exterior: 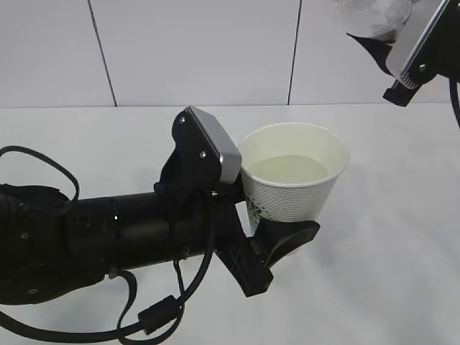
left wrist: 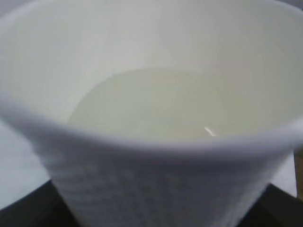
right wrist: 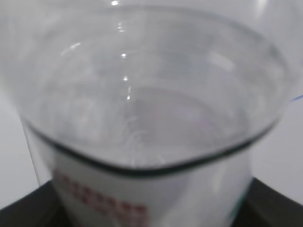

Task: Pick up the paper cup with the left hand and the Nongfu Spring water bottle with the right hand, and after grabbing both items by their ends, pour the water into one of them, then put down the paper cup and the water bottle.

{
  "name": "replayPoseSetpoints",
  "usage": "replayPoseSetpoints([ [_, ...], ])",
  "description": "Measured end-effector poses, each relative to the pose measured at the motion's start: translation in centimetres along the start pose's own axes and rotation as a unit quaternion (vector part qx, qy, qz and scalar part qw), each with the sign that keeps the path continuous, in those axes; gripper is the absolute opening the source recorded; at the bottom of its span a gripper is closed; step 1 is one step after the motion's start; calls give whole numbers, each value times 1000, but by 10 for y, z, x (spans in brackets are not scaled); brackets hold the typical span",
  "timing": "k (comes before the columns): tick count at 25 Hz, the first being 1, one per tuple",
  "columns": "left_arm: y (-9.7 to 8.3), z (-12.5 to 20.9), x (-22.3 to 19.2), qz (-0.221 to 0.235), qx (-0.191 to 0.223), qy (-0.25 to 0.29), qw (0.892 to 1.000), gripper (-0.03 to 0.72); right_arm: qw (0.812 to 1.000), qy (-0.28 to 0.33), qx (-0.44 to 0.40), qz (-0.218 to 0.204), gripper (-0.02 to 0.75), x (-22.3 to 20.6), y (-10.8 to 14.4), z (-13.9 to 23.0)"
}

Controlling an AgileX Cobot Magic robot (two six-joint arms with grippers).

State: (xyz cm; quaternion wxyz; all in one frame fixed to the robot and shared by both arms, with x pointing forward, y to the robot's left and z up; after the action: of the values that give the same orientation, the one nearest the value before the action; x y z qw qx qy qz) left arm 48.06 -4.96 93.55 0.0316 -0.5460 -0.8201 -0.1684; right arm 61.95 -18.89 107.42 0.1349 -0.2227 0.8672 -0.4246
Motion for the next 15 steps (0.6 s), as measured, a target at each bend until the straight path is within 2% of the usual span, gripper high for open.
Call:
replayPoseSetpoints([
  [15, 0, 0, 0, 0, 0, 0, 1000, 548, 993, 0, -115, 1, 484, 0, 0, 0],
])
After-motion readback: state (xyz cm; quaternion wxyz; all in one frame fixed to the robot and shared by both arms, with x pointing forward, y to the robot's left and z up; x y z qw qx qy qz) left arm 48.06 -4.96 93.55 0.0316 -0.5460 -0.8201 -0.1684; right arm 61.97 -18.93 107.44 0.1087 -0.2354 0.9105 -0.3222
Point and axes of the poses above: a point on each arm's last joint axis where the gripper is mounted, x pointing back along that axis away from the gripper, y along the wrist's bending axis when the last joint is at zero, z = x × y, the point moved 9 cm from there along -x, pointing out along that axis toward the gripper, and after that the axes turned 14 degrees about -x, right-handed, at the moved point
